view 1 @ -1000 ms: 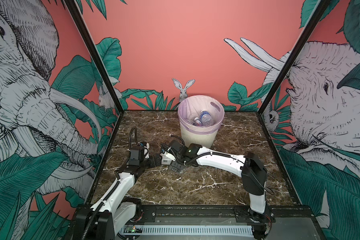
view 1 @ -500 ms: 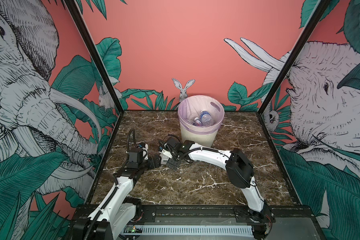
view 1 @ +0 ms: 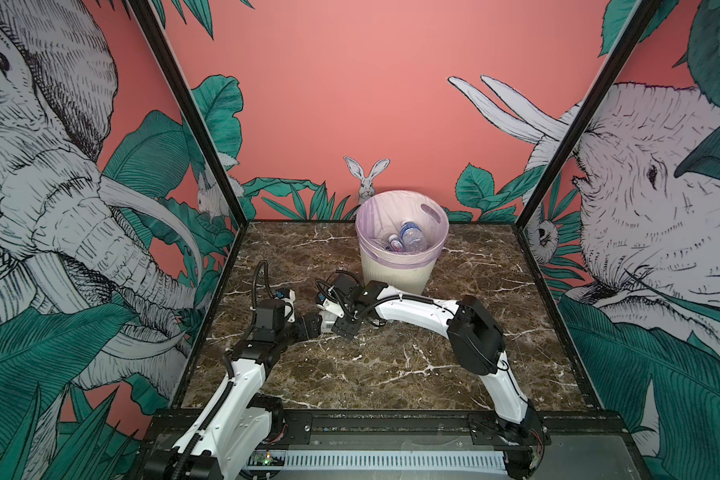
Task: Throw the plastic bottles in the bin
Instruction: 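Lower the right gripper onto the white yellow-V bottle and close it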
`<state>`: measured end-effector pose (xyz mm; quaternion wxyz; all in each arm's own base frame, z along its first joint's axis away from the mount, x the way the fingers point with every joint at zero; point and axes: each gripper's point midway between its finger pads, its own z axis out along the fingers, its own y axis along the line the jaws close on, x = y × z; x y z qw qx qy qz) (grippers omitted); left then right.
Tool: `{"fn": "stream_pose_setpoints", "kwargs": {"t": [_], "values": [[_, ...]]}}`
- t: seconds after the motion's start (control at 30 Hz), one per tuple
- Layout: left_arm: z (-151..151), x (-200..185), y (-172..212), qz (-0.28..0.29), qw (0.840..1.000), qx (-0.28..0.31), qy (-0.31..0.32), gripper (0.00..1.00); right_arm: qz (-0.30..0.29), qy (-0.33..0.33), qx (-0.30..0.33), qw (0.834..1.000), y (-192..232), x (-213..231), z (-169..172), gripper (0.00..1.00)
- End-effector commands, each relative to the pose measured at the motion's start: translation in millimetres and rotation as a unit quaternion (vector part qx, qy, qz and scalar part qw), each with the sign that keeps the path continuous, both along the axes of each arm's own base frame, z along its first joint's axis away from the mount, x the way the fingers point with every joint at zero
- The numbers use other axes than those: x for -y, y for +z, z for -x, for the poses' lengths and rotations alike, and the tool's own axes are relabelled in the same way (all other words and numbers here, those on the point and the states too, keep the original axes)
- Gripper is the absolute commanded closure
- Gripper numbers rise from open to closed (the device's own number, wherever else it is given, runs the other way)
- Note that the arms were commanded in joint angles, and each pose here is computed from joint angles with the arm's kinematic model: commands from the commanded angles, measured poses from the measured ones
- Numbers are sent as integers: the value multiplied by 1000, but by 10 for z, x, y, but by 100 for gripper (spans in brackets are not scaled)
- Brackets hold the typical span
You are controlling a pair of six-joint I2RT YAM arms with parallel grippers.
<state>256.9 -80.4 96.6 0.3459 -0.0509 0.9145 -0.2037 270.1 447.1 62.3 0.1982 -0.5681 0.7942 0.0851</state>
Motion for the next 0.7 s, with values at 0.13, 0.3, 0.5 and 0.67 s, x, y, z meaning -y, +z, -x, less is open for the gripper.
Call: {"fn": "stream_pose_setpoints", "kwargs": {"t": [0.13, 0.3, 0.5, 0.67], "values": [[90, -26, -110, 3, 1000, -16, 6, 2, 14, -7, -34, 999, -251, 0, 111, 19], [98, -19, -108, 5, 1000, -15, 4, 2, 13, -10, -38, 999, -271, 0, 124, 29], [100, -12, -109, 7, 1000, -14, 3, 2, 7, -12, -33, 999, -201, 50, 151, 44], [90, -5, -74, 6, 1000, -8, -1, 3, 4, -15, -27, 1000, -167, 126, 210, 54]]}}
